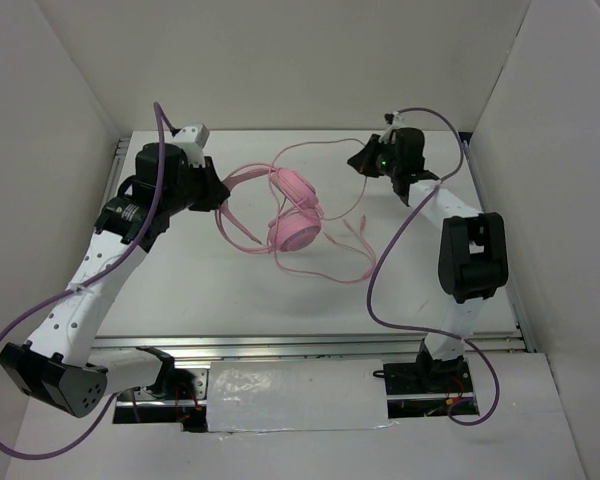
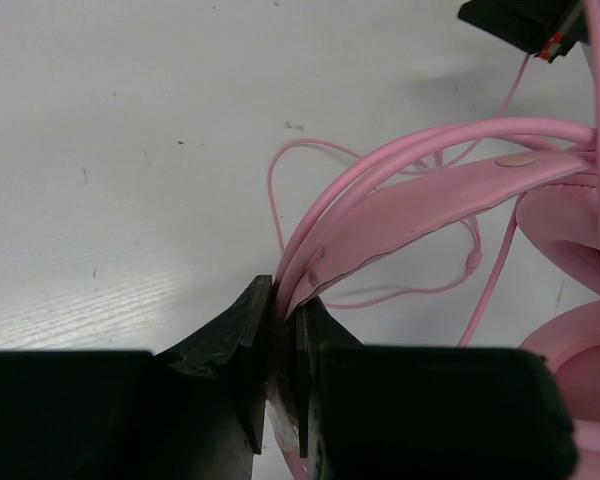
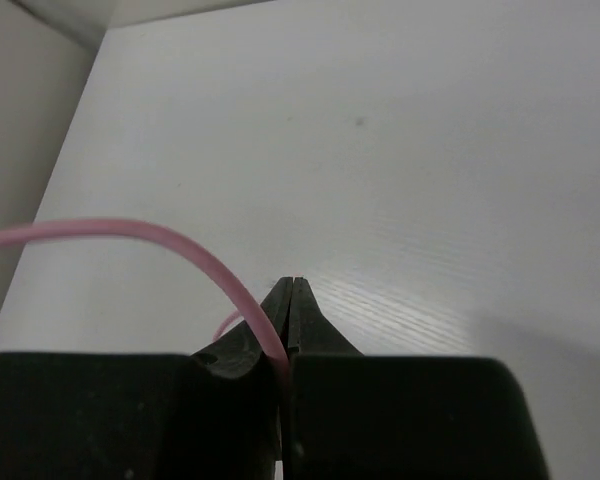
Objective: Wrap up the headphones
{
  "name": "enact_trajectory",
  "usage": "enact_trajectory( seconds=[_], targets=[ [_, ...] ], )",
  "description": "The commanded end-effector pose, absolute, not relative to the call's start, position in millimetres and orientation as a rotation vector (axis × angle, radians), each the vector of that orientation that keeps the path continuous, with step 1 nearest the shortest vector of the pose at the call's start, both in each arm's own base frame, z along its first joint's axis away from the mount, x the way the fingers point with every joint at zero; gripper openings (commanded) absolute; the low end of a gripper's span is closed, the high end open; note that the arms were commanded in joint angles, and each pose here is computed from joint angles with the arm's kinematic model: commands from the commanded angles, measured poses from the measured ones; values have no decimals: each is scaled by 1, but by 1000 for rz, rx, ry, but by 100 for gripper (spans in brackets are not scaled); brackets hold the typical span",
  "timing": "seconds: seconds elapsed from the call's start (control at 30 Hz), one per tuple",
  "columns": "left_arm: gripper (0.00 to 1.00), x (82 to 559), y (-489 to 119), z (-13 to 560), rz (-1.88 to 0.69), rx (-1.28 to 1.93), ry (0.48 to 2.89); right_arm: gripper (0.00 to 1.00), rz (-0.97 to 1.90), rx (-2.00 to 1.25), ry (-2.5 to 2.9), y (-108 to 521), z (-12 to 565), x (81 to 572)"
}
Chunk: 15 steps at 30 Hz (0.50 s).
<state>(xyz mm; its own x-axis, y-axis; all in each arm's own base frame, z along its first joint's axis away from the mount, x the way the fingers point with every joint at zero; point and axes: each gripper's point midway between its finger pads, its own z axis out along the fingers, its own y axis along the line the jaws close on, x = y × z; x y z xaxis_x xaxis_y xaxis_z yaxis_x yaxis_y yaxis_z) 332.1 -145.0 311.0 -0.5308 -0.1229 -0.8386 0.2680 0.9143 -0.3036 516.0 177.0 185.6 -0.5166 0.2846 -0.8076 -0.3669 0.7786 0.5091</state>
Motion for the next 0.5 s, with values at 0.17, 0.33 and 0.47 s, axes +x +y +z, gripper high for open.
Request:
enact_trajectory(
  seconds=[0.17,0.33,0.47],
  targets=[
    [0,332,-154,364,-659,79,1867,0,667,179,1938,94,219,532],
    [0,333,-166,386,-759,142,1802,0,611,113,2081,114,185,529],
    [0,338,-164,430,-815,135,1718,0,634,110,2187,130,148,516]
  ],
)
